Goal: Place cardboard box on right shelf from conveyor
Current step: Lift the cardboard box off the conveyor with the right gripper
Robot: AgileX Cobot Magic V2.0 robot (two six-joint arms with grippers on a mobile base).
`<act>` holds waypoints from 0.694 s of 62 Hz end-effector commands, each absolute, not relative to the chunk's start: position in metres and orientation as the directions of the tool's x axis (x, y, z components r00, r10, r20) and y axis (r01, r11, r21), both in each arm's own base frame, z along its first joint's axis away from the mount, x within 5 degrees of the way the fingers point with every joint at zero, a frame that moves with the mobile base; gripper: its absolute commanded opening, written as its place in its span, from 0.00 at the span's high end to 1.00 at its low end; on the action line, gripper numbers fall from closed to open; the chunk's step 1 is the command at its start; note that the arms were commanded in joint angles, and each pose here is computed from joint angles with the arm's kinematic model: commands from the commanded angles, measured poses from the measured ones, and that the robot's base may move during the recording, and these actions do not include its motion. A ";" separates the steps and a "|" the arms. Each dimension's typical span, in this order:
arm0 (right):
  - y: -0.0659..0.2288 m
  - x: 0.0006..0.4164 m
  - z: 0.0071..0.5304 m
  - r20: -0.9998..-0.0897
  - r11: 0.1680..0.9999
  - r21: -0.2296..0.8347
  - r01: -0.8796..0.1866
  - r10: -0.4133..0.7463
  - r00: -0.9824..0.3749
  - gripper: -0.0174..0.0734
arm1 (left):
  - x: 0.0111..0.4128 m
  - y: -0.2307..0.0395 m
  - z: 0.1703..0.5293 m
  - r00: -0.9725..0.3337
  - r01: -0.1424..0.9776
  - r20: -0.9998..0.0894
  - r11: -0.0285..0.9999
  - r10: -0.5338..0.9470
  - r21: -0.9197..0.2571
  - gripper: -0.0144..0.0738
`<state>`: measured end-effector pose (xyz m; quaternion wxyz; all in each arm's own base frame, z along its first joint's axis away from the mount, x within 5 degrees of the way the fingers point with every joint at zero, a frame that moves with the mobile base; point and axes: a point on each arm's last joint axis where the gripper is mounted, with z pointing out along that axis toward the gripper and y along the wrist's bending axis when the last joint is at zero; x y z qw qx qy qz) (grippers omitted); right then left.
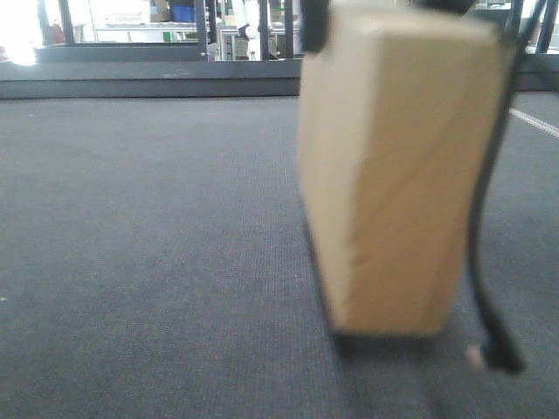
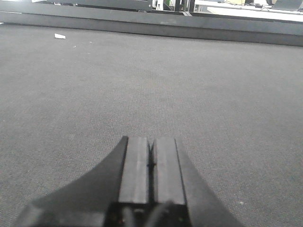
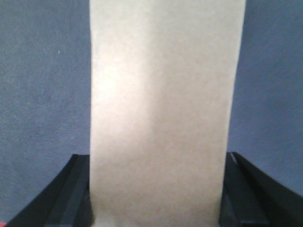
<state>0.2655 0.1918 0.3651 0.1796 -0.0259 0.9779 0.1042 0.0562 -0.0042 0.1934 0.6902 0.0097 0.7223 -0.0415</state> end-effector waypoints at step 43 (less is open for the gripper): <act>0.008 0.170 0.361 -0.977 0.997 0.064 -0.051 0.052 -0.207 0.75 | 0.056 -0.004 0.198 0.037 0.070 -0.998 0.996 -0.053 -0.050 0.97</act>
